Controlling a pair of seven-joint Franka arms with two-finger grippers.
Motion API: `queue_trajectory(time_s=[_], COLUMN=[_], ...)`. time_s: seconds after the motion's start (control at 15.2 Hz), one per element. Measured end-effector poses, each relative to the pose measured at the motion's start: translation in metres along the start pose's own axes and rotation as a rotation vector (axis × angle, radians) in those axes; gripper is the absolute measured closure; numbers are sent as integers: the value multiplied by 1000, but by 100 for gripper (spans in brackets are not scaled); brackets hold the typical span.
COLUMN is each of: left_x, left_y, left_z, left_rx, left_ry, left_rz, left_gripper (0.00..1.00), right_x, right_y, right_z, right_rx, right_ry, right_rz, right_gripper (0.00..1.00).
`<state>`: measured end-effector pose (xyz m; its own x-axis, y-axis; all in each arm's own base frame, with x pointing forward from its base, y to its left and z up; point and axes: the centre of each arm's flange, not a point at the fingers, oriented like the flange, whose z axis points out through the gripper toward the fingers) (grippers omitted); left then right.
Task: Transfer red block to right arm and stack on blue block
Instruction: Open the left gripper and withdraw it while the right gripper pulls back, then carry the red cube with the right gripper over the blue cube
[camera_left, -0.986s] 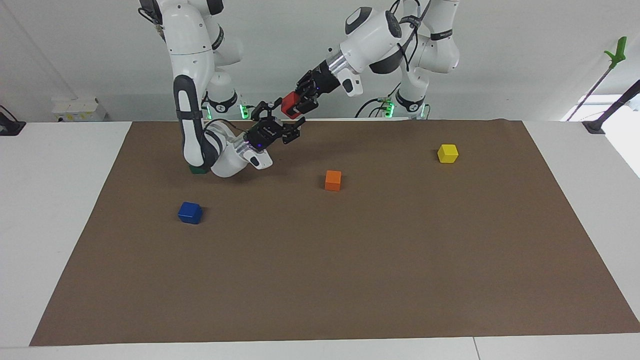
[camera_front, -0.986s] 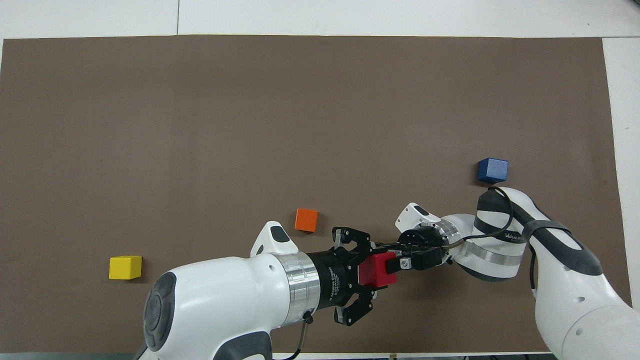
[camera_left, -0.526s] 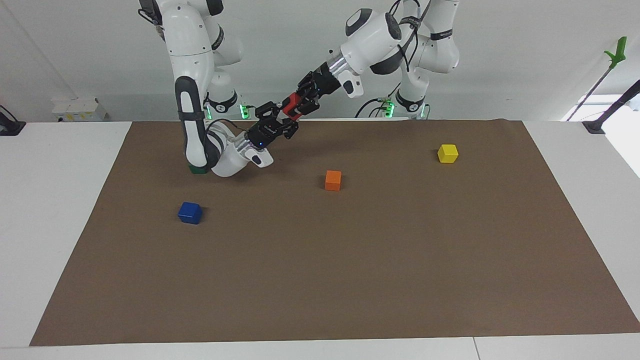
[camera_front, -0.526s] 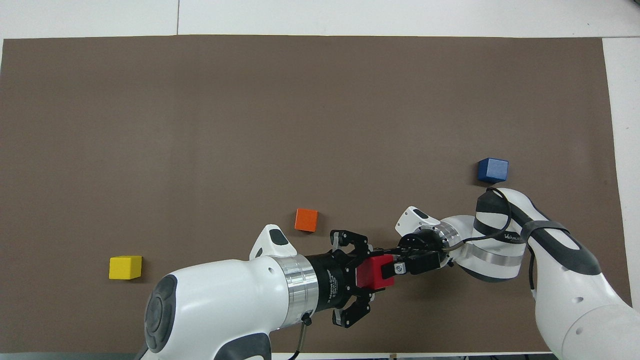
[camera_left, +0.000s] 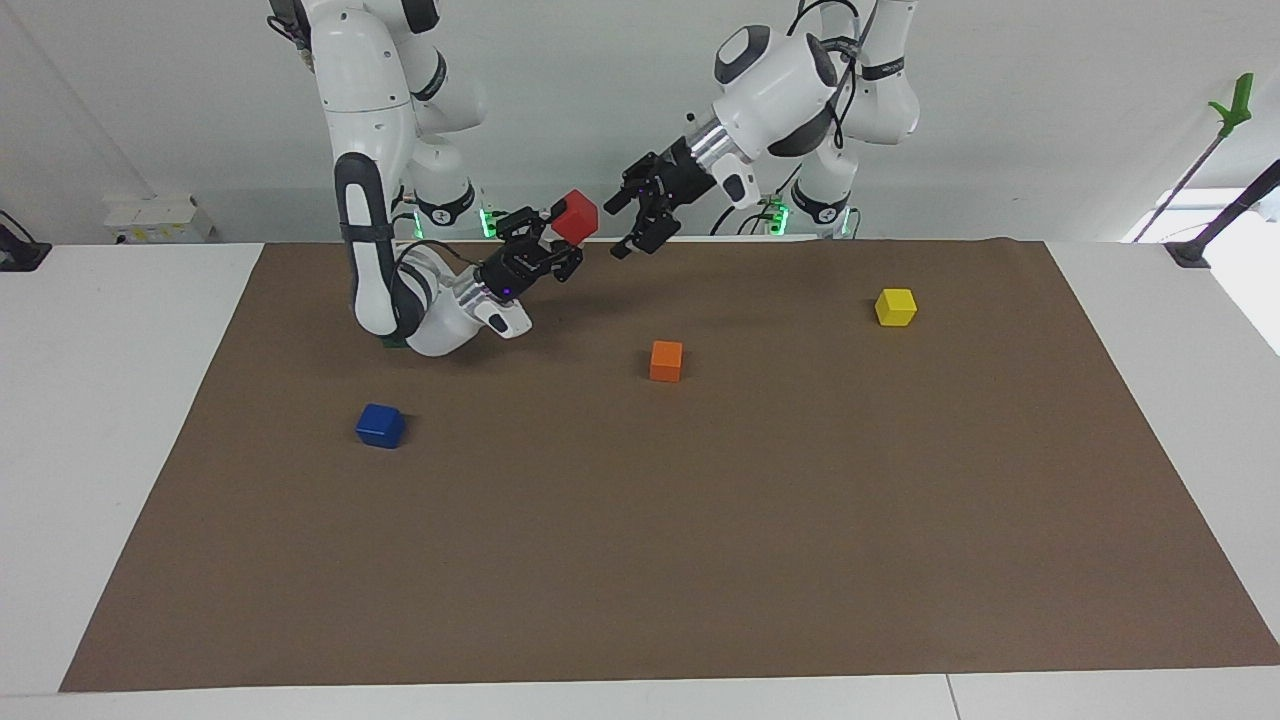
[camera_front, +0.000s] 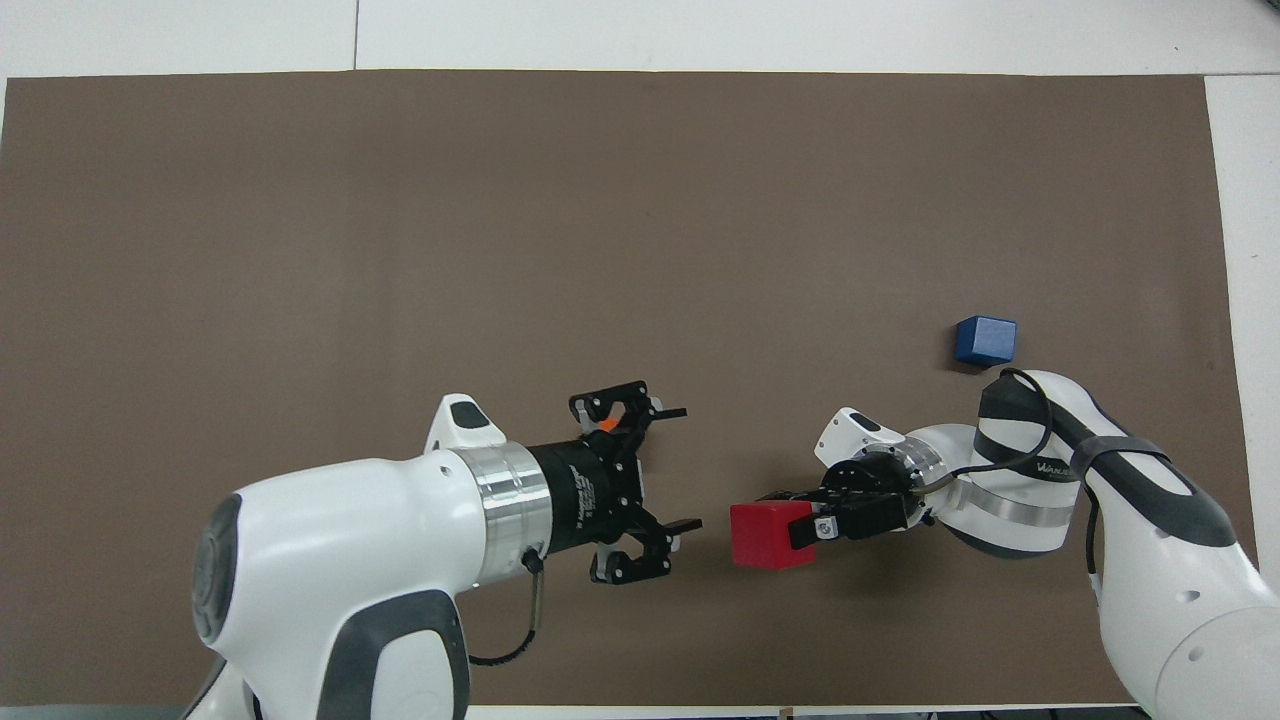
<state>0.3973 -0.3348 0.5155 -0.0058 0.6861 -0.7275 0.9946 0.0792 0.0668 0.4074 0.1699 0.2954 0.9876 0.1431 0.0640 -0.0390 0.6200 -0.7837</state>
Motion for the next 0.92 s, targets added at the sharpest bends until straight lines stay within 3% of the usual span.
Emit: queue_trajectory(time_s=[0.2,0.33,0.46,0.66,0.92], left_x=[45,86,125,168,187], left_y=[37,54,68,92,131], left_z=[-25,-31,-31,-56,-123], left_rx=[-42,-18,40,144,283], left_ry=[60,118,223,386,552], left_rz=[81,152,247,433,730], left_gripper=[0,0,0,0,0], right_x=[17,30,45,67,88], right_y=[-23,-42,-67,-124,-197], right_z=[4,10,6,-10,-17], right_rx=[-61,-87,-150,-348,-638], right_ry=[-2,-13,-15,6,34], right_rz=[27,43,72,107,114], right_gripper=[45,45,45,45,45])
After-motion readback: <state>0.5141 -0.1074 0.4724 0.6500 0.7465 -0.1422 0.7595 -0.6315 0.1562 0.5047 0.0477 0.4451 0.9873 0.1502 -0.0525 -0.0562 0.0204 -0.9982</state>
